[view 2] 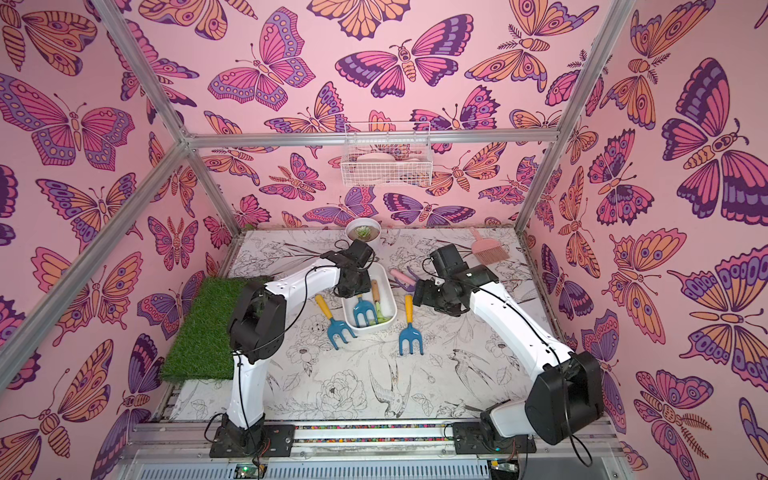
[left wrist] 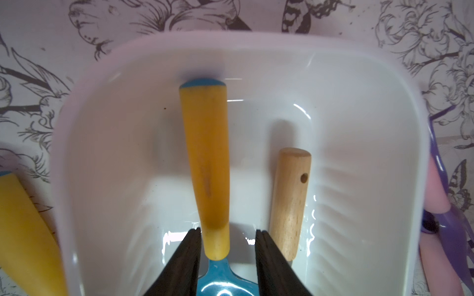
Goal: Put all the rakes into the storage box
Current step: Place the rake in the storage box.
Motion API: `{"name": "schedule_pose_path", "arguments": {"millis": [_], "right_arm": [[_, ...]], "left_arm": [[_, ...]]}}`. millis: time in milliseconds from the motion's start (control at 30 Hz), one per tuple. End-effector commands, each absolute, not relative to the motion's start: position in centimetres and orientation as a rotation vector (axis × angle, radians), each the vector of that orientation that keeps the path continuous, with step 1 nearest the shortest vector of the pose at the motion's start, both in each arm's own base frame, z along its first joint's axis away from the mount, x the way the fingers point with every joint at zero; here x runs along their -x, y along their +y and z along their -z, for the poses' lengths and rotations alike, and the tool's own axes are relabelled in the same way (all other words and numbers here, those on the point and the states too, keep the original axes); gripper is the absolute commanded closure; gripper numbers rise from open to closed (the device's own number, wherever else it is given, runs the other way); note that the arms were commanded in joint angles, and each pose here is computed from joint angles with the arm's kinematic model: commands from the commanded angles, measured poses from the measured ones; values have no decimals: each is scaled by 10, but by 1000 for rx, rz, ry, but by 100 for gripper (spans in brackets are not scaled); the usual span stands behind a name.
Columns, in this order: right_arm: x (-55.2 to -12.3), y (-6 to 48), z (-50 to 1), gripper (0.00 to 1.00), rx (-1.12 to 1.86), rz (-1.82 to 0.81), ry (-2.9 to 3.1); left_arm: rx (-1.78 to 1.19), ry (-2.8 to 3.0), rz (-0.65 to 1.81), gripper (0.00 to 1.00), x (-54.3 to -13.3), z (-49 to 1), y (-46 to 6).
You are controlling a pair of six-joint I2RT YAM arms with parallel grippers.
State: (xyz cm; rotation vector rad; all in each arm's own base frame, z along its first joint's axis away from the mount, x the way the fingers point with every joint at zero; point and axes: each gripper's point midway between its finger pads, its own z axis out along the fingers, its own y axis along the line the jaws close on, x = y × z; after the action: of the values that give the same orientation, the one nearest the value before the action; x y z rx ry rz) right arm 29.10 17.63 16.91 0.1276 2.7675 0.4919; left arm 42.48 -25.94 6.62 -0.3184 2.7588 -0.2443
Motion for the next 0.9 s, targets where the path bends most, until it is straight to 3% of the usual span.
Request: {"name": "schedule_pose_path", "arguments": {"millis": [0,533,867], "right_arm": [[-290,172,-162,14,-126,-455,2798],[-311,186,-132,24,-76,-435,2867],[-328,200,-108,33,-54,-440,2925]], "left_arm": [[256,2703,265,60,-421,-103,-262],[163,2474,387,59,-377,-226,-223],[229,2466,448,57,-328,-226,-168]]}}
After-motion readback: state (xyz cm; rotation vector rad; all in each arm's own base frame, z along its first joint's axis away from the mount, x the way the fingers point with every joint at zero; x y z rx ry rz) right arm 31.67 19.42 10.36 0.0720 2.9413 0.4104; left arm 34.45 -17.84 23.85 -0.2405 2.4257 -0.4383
